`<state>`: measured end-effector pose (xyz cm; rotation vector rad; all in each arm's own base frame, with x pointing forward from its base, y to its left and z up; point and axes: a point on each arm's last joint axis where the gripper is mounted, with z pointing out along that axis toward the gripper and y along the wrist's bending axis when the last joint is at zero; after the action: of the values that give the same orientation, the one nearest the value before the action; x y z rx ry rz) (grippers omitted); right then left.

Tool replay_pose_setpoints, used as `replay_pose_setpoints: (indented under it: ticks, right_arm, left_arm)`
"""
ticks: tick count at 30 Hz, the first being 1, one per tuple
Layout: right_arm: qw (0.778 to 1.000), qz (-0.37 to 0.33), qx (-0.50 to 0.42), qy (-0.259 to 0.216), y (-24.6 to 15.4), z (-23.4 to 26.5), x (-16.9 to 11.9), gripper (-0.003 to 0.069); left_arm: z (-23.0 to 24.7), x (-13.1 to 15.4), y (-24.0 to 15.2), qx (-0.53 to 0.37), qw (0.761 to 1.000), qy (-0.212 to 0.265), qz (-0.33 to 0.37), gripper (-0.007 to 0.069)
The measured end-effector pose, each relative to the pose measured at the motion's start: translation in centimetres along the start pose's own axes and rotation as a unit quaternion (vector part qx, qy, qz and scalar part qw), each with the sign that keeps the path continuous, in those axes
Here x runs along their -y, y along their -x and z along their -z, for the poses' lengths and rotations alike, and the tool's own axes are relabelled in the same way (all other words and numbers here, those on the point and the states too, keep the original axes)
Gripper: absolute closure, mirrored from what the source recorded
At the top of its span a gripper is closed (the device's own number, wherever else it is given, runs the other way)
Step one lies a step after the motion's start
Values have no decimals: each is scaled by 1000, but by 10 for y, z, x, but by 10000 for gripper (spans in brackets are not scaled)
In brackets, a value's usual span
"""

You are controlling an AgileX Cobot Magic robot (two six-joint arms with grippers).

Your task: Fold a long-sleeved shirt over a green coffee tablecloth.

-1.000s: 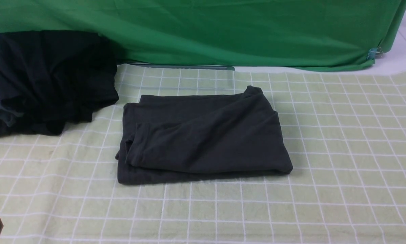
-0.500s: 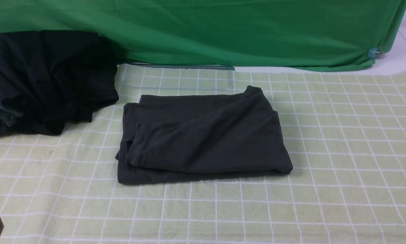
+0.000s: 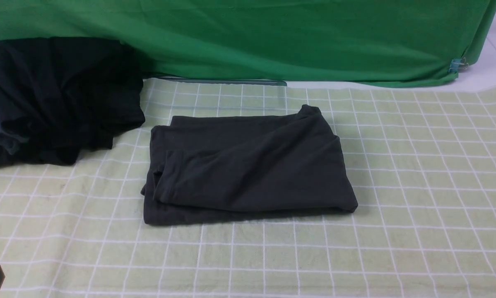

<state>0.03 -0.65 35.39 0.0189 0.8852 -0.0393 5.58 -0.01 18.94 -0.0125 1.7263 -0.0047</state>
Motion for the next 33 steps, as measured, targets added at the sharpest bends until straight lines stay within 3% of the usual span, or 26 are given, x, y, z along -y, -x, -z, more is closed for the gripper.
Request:
replay_pose_setpoints:
  ticks: [25, 33]
  right_arm:
    - [1000, 14, -1, 4, 0, 0, -1, 417]
    - [983, 66, -161, 54, -39, 6, -8, 417]
  left_arm:
    - [0, 0, 0, 0, 1000, 0, -2, 624]
    - [0, 0, 0, 0, 1000, 0, -2, 624]
